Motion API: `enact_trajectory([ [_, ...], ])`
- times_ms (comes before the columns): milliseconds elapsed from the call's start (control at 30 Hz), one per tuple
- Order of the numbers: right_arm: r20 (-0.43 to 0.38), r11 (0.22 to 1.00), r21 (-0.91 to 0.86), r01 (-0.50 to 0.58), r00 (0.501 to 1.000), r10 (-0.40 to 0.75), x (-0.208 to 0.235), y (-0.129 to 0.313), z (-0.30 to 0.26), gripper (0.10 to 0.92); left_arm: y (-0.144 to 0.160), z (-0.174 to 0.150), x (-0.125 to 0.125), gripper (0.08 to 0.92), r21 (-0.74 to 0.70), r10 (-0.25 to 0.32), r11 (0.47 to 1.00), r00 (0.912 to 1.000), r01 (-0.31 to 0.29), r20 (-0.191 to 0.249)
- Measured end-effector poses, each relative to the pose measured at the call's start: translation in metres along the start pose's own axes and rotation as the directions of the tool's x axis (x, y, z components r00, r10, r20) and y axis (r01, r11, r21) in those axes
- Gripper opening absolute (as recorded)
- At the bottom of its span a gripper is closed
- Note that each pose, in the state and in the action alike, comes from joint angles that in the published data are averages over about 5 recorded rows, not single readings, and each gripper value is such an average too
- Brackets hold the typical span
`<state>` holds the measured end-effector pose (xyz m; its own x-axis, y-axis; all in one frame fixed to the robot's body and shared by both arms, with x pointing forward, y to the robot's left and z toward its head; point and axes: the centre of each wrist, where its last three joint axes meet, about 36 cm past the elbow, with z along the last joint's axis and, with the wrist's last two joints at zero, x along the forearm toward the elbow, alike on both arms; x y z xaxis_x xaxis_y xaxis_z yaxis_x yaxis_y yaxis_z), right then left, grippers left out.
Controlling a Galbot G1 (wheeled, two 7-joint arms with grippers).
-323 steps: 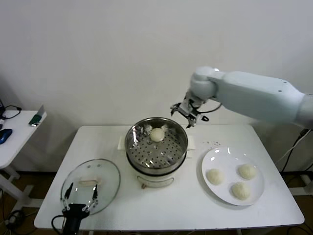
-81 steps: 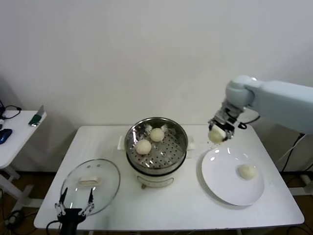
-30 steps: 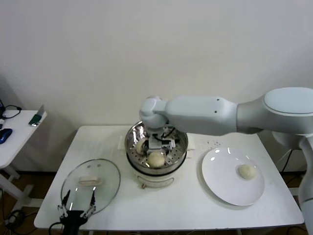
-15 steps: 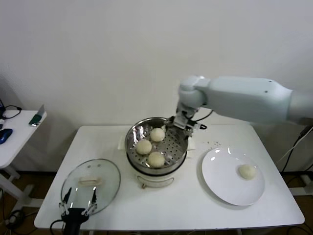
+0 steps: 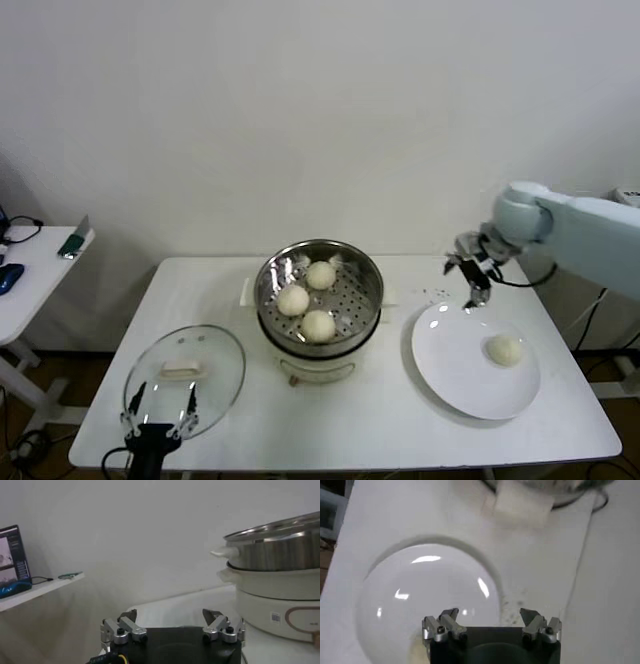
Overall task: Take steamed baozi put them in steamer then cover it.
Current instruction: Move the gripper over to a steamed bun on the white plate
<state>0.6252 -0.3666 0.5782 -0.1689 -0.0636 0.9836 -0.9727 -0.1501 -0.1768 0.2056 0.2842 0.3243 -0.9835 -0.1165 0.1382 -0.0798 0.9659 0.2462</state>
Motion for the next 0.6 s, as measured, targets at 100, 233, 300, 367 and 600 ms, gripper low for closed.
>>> enact_trajectory([
  [100,-0.005,0.998,-0.055,0.031,1.0,-0.031,-0.02,0.011,0.022,0.823,0.001,-0.001,0.0,0.823,-0.003,-0.007,1.0,1.0,0.007,-0.003],
  [233,-0.018,0.992,-0.109,0.062,0.998,-0.064,-0.042,0.024,0.046,0.823,0.0,-0.001,0.002,0.823,-0.004,-0.01,1.0,0.9999,0.01,-0.01],
  [300,-0.025,0.989,-0.129,0.073,0.997,-0.077,-0.051,0.029,0.057,0.823,0.0,0.0,0.003,0.823,-0.005,-0.011,1.0,0.9999,0.011,-0.013],
  [367,-0.033,0.986,-0.142,0.082,0.996,-0.088,-0.06,0.034,0.065,0.823,-0.001,0.0,0.004,0.823,-0.004,-0.013,1.0,0.9998,0.013,-0.016],
  [600,-0.063,0.982,-0.16,0.097,0.992,-0.109,-0.082,0.04,0.083,0.823,0.0,0.002,0.008,0.823,-0.006,-0.021,1.0,0.9994,0.02,-0.026],
])
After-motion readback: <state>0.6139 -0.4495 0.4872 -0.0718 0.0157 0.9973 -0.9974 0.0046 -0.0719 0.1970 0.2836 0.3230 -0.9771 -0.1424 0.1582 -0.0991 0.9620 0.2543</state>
